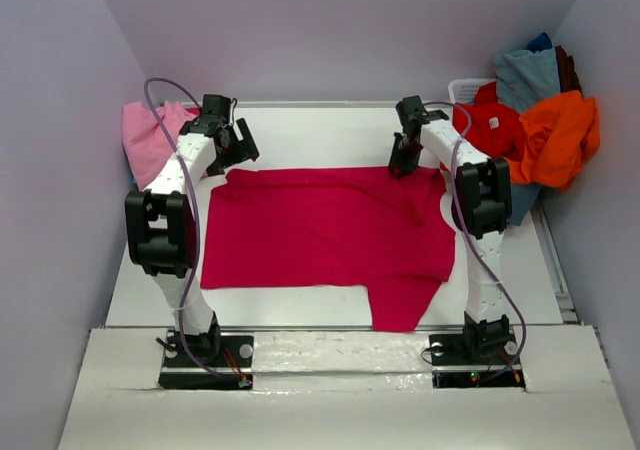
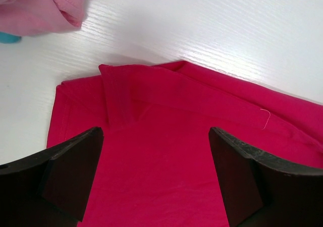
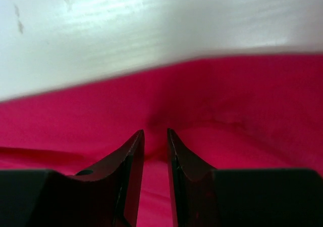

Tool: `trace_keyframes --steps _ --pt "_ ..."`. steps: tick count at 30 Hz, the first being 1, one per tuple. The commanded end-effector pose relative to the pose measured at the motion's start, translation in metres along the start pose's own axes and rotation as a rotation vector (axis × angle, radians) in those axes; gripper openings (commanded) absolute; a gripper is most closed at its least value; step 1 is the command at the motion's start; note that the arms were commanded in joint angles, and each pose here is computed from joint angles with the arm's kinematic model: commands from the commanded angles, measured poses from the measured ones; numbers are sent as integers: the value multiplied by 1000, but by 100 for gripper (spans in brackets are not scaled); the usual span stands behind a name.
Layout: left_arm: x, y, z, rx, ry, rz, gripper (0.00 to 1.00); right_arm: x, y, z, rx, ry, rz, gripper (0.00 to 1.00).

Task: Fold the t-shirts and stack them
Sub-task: Fold the tshirt

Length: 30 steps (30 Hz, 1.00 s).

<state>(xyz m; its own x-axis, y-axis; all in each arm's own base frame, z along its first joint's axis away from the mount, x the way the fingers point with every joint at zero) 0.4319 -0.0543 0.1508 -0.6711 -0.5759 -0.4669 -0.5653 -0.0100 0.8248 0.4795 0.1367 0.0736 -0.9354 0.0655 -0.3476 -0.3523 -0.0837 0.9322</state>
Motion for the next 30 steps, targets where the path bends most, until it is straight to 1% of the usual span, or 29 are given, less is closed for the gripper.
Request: trace_keyframes --steps 1,3,5,6,8,9,10,12,16,18,23,26,27,29,30 --pt "-16 21 -14 54 -9 -48 99 9 41 10 -73 29 -35 30" --pt "-16 21 -16 60 -7 -48 99 25 39 10 -75 49 3 30" --pt "-17 22 -15 59 -8 -51 99 32 46 12 -74 62 -5 30" --pt "-17 23 -16 60 -7 -52 99 44 42 7 -65 65 22 30" --pt "-18 23 -16 61 -7 -53 99 57 46 8 -74 73 30 30" --pt "-17 23 -15 60 -7 -52 99 54 51 10 -81 73 15 30" --pt "-17 23 -16 61 -4 -51 99 65 49 10 -79 81 35 30" --pt "-16 22 -15 59 -5 -49 99 71 56 13 -91 93 18 30" --pt "-17 23 -15 60 -7 -52 99 95 60 15 -101 120 45 30" --pt "-16 22 -15 59 -7 -51 99 98 63 15 -86 129 38 30" --pt "-16 22 -17 68 -1 -47 99 86 73 11 -47 122 -16 30" --pt "-14 22 -15 66 -3 -45 99 70 78 7 7 99 -64 34" --pt "-12 24 -18 72 -10 -44 99 60 83 7 0 79 -94 43" --pt "-12 27 -19 76 -8 -46 99 53 91 14 -33 64 -125 56" --pt "-14 34 -20 86 -4 -60 99 43 100 14 -61 47 -168 86"
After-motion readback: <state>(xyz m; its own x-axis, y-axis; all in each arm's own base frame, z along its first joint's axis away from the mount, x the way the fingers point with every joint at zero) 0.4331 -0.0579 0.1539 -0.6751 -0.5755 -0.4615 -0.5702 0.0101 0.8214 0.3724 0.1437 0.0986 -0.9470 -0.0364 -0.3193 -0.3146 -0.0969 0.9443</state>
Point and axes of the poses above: each gripper's point midway between its finger pads, its own y axis back along the fingers, its own z axis along the line the jaws close on, x = y × z, the point moved 3 cm from there along y, back along the fingers, and after that the axes turned 13 degrees about y, right-handed, at the moved point
